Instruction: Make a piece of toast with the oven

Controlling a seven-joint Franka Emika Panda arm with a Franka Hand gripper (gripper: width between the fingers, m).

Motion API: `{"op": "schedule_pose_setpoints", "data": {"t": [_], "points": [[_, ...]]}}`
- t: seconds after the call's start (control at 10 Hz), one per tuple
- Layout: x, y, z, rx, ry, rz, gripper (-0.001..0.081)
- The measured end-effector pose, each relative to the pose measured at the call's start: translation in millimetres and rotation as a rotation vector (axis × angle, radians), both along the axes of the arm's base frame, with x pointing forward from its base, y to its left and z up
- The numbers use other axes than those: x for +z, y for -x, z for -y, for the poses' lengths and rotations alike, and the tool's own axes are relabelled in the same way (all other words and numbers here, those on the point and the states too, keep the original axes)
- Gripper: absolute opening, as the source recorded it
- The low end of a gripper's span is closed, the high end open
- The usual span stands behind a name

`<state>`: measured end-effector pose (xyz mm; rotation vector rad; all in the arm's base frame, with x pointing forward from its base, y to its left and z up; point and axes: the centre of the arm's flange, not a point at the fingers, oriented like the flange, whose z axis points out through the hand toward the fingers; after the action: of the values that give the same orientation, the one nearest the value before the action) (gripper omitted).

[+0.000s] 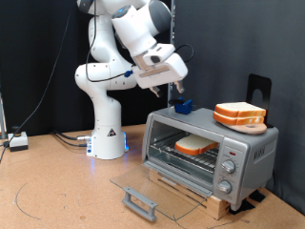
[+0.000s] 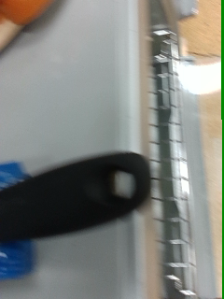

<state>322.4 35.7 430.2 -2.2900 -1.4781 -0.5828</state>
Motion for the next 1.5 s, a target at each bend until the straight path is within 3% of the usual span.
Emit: {"op": "schedule_pose_setpoints", "data": {"t": [0.5, 0.7, 1.0, 1.3, 1.4, 1.5], "points": [[-18.9, -5.7, 76.8, -0.065, 0.012, -0.033, 0.0809], [-22.0, -8.6, 84.0, -0.072, 0.013, -0.044, 0.0809], [-21.5, -14.7, 64.9, -0.397, -0.124, -0.083, 0.0809], [-24.9, -23.7, 72.0, -0.716, -0.240, -0.162, 0.0809], [-24.4, -23.7, 70.9, -0.679, -0.223, -0.150, 0.0809], [-25.1, -20.7, 67.1, -0.672, -0.198, -0.251, 0.0809]]}}
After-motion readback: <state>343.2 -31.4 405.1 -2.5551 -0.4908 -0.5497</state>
